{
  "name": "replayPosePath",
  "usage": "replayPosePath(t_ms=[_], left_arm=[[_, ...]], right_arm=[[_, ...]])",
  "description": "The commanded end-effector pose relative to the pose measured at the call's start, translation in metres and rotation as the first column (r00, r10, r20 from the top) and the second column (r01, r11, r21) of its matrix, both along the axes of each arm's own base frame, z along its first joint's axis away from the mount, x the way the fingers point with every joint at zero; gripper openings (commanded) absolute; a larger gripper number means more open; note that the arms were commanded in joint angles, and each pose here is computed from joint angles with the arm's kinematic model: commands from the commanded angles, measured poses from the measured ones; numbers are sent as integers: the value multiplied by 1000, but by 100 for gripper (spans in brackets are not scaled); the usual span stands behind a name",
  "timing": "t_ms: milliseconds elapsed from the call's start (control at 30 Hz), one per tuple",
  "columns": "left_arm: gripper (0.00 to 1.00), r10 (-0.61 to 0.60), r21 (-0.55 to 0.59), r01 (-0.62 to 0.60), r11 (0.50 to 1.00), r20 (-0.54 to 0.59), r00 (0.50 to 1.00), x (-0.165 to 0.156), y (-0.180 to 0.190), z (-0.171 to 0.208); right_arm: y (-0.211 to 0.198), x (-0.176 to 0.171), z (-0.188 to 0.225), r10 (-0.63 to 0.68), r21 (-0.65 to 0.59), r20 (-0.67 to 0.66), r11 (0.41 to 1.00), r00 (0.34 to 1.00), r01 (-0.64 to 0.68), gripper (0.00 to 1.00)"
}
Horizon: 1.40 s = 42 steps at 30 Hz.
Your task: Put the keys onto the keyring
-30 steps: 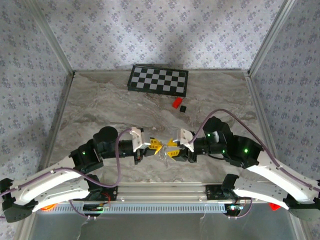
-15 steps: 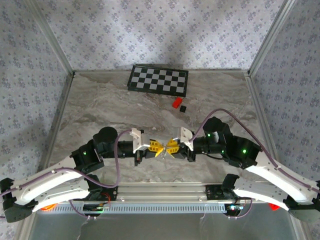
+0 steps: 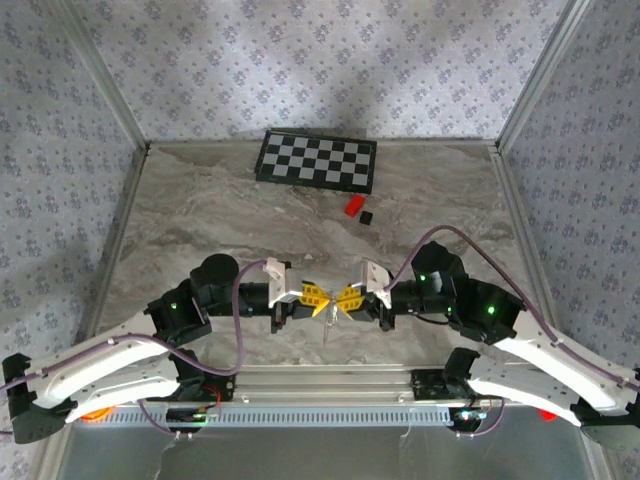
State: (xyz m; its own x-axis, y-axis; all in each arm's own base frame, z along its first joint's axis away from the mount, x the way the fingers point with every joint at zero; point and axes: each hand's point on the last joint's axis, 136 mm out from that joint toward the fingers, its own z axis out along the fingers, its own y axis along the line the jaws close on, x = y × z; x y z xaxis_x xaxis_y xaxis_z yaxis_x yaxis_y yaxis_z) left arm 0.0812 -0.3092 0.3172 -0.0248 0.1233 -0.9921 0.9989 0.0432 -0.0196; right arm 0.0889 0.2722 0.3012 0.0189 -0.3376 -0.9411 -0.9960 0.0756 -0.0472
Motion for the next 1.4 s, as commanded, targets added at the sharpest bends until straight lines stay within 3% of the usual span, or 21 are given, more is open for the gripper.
replayPosePath(t_ms=[0,233,767,1133,1367], left_arm=[[0,-26,-55,28,998,35,999,-4,-1,18],[0,-34,-53,35,998,35,999,-5,-1,17],[0,-95,-92,98,991,39,995,-17,1,28],[0,-97,-107,101,989,34,995,-16,-1,30],[0,-69,-114,73,991,38,997,-13,2,33]], right_arm=[[2,-10,9,62,52,34,997,998,-64,10],[6,-17,4,103,32,57,994,993,-104,0],[15,-13,-15,101,-59,34,993,994,-99,0],[12,-15,-5,104,-11,65,995,992,-104,0],[4,-18,2,76,53,70,995,995,-80,20]])
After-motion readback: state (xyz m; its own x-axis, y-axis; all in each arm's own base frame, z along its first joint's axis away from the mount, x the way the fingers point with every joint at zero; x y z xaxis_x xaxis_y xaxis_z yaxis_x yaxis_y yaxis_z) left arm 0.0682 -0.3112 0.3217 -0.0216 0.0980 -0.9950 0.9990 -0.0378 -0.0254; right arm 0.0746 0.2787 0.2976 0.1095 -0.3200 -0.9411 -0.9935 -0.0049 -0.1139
